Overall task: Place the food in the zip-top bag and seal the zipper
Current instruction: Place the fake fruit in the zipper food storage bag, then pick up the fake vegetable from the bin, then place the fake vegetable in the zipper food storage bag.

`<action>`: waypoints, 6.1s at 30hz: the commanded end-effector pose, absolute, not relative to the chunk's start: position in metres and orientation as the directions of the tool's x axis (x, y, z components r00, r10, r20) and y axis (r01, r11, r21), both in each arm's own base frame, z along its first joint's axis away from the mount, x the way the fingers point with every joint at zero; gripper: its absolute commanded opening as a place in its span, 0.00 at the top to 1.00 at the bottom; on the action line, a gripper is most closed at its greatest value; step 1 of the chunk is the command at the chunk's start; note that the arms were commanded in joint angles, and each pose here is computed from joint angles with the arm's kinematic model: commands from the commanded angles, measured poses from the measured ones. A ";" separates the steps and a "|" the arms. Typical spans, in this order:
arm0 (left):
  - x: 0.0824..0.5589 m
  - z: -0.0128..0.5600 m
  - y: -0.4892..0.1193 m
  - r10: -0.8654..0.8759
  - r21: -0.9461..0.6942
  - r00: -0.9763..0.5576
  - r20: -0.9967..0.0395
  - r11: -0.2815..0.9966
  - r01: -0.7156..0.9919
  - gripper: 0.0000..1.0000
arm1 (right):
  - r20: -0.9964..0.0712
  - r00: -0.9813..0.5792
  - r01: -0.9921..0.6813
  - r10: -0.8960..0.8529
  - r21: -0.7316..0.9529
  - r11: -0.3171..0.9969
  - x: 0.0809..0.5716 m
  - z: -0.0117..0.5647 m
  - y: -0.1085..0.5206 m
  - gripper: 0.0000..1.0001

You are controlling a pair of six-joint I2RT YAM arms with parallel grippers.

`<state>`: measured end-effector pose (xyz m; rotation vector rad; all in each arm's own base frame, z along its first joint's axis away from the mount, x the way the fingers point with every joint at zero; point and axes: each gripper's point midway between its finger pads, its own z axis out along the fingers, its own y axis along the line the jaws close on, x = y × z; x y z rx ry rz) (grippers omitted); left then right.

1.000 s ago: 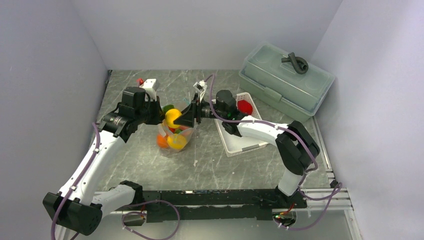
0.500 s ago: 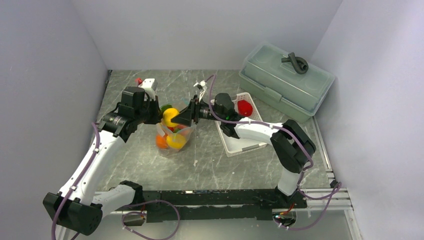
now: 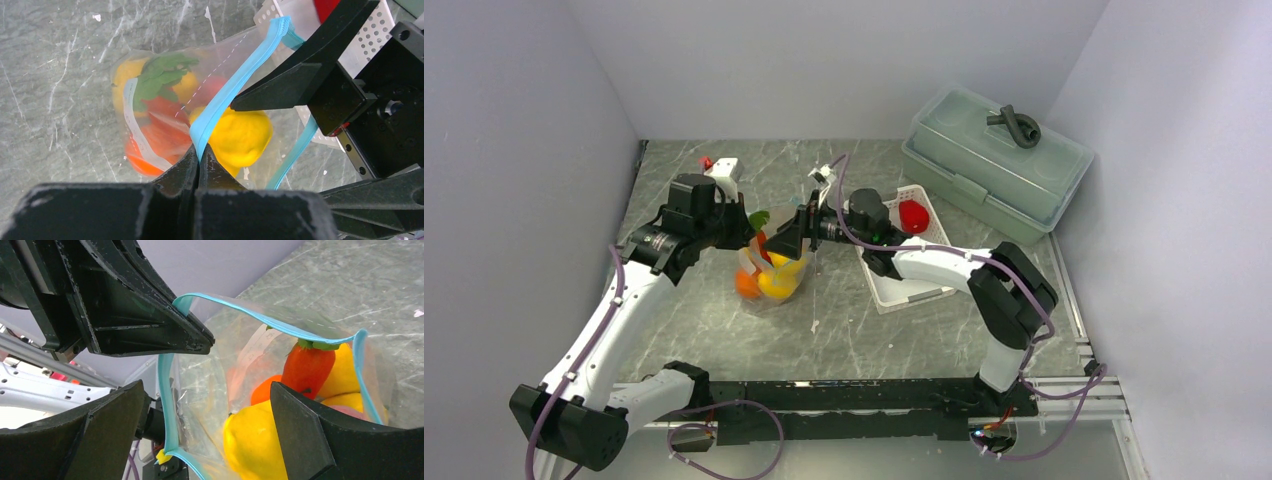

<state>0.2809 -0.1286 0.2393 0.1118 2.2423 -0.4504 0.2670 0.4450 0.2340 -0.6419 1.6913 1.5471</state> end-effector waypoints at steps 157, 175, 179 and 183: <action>0.286 0.242 -0.136 -0.072 -0.301 -0.647 -0.759 0.920 0.250 1.00 | -0.881 -0.438 -0.636 -0.178 0.164 0.754 0.317 0.309 0.300 1.00; 0.285 0.243 -0.136 -0.073 -0.303 -0.646 -0.760 0.919 0.253 1.00 | -0.862 -0.477 -0.785 -0.173 0.330 0.525 0.272 0.321 0.378 1.00; 0.285 0.244 -0.136 -0.074 -0.303 -0.644 -0.762 0.919 0.254 1.00 | -0.843 -0.502 -0.783 -0.194 0.348 0.516 0.271 0.311 0.394 1.00; 0.284 0.244 -0.136 -0.075 -0.304 -0.643 -0.762 0.918 0.254 1.00 | -0.825 -0.523 -0.776 -0.215 0.356 0.520 0.270 0.300 0.404 1.00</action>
